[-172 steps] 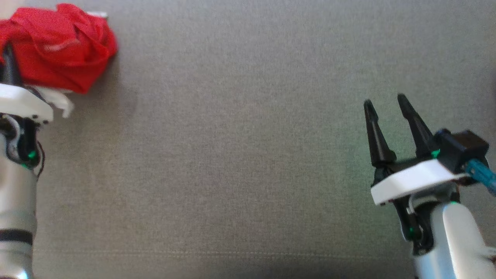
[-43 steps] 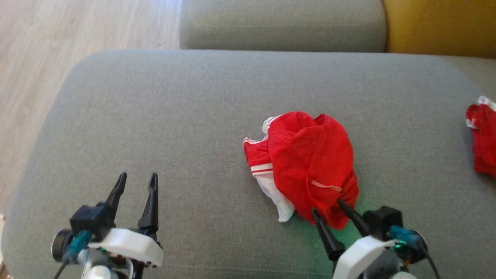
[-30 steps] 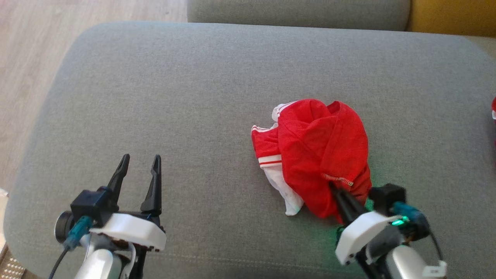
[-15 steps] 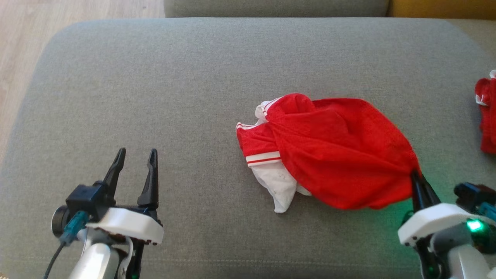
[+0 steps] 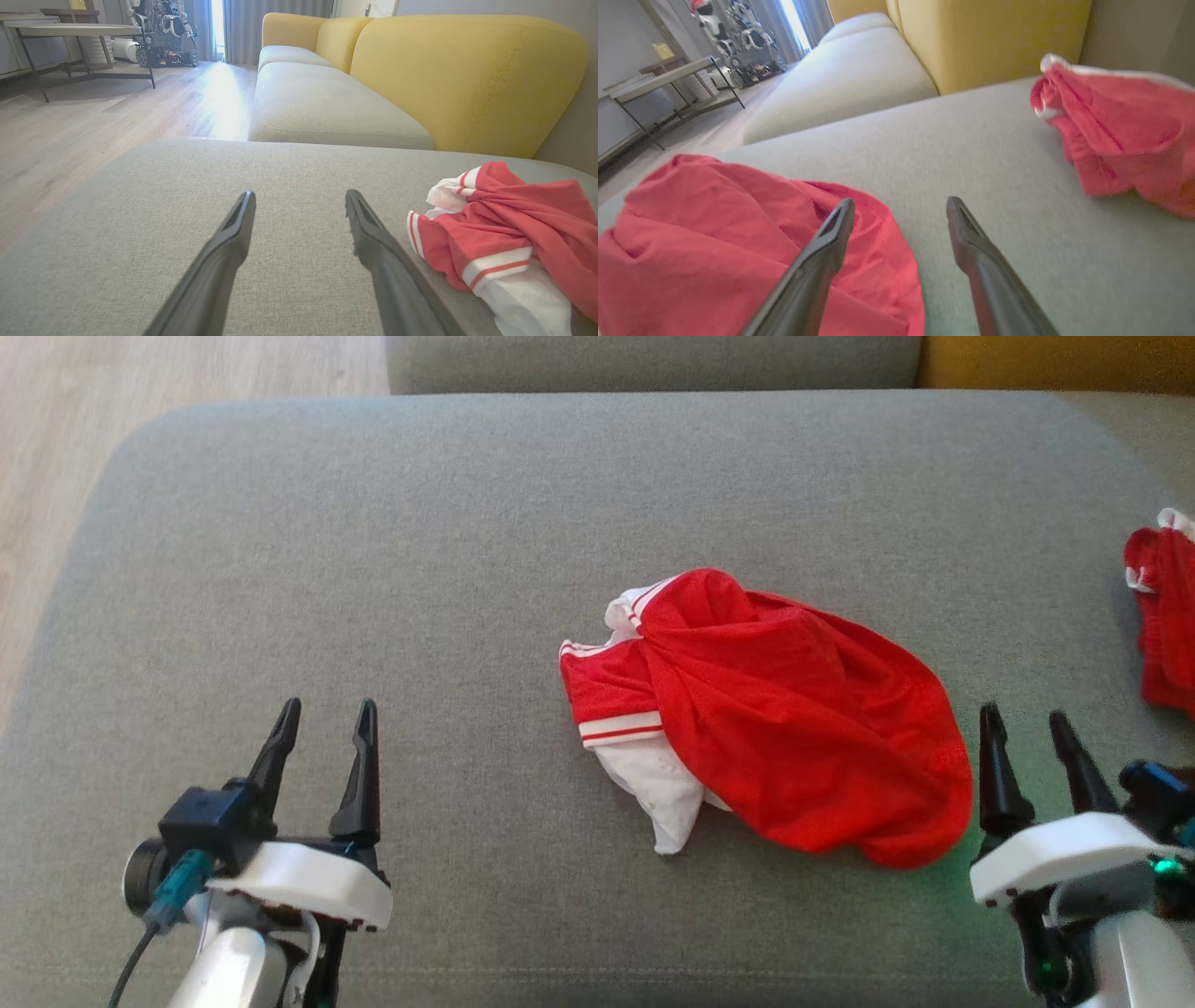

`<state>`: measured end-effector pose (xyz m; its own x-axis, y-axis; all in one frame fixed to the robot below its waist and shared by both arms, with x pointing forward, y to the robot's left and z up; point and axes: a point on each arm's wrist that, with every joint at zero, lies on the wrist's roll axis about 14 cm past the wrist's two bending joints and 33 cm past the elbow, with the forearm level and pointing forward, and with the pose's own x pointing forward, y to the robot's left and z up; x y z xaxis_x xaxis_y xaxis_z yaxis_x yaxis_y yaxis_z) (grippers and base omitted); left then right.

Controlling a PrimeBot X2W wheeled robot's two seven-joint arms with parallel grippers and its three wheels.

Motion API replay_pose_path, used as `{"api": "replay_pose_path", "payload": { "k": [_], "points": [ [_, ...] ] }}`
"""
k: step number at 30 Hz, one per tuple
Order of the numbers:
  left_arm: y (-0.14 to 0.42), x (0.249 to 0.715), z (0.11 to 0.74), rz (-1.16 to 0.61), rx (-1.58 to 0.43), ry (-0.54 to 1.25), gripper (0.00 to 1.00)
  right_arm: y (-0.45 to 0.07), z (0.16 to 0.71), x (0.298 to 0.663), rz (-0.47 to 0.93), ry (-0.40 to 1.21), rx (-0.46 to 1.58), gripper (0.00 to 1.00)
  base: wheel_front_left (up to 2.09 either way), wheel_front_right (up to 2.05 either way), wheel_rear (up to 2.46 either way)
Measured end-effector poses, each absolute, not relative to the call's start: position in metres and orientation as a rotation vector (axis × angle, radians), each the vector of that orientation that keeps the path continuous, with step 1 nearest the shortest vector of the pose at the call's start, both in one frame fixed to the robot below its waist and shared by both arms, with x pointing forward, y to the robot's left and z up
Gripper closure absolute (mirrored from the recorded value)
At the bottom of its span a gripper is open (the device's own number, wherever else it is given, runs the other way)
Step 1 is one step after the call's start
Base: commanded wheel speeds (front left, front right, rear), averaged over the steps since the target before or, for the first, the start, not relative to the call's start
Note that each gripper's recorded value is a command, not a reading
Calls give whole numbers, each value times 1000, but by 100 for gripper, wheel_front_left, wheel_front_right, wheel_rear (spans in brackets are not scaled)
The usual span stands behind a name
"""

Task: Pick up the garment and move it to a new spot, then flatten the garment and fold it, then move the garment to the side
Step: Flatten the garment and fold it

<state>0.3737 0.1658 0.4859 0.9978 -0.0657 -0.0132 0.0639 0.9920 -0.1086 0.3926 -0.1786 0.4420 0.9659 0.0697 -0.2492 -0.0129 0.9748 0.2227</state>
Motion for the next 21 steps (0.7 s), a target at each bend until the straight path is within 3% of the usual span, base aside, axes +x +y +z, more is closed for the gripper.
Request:
{"api": "replay_pose_path", "payload": {
  "k": [5, 21],
  "points": [
    [165, 369, 492, -64, -106, -1, 0, -166, 485, 393, 101, 140, 162, 0, 0, 0, 0],
    [154, 349, 487, -100, -102, 37, 0, -147, 501, 360, 167, 143, 123, 0, 0, 0, 0]
  ]
}}
